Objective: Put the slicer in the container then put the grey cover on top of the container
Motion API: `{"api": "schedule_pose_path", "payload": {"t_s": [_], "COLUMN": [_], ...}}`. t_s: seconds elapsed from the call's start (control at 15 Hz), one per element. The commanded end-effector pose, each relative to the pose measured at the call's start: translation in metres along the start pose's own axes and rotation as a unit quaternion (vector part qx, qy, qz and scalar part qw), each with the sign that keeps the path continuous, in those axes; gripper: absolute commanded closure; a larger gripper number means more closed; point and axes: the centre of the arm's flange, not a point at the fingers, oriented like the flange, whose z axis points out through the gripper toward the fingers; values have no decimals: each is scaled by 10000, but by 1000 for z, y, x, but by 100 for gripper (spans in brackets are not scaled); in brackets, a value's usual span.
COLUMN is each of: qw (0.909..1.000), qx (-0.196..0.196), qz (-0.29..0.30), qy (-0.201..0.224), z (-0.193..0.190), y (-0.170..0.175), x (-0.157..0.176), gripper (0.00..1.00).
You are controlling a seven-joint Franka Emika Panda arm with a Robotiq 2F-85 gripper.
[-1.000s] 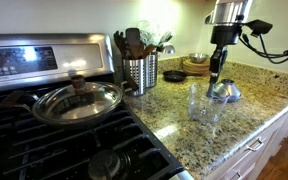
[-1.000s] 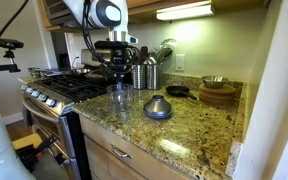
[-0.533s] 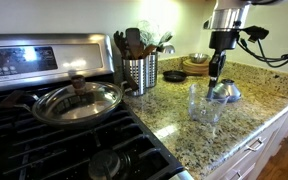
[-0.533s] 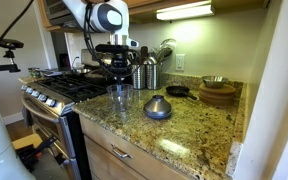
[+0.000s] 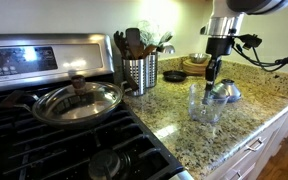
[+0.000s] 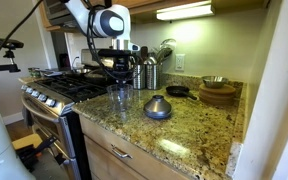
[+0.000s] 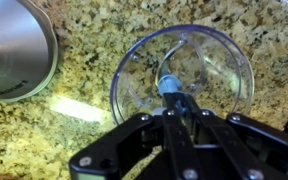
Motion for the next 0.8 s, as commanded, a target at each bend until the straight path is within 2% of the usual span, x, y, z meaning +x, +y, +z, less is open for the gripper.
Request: {"api": "schedule_pose_path", "payload": {"t_s": [0.0,0.73], "qw": [9998,10000], "qx": [30,-10], "qz": [-90,-78], "qy": [146,60], "z": [3,7], "y": [5,3], "x": [1,-3], "gripper": [92,92]}}
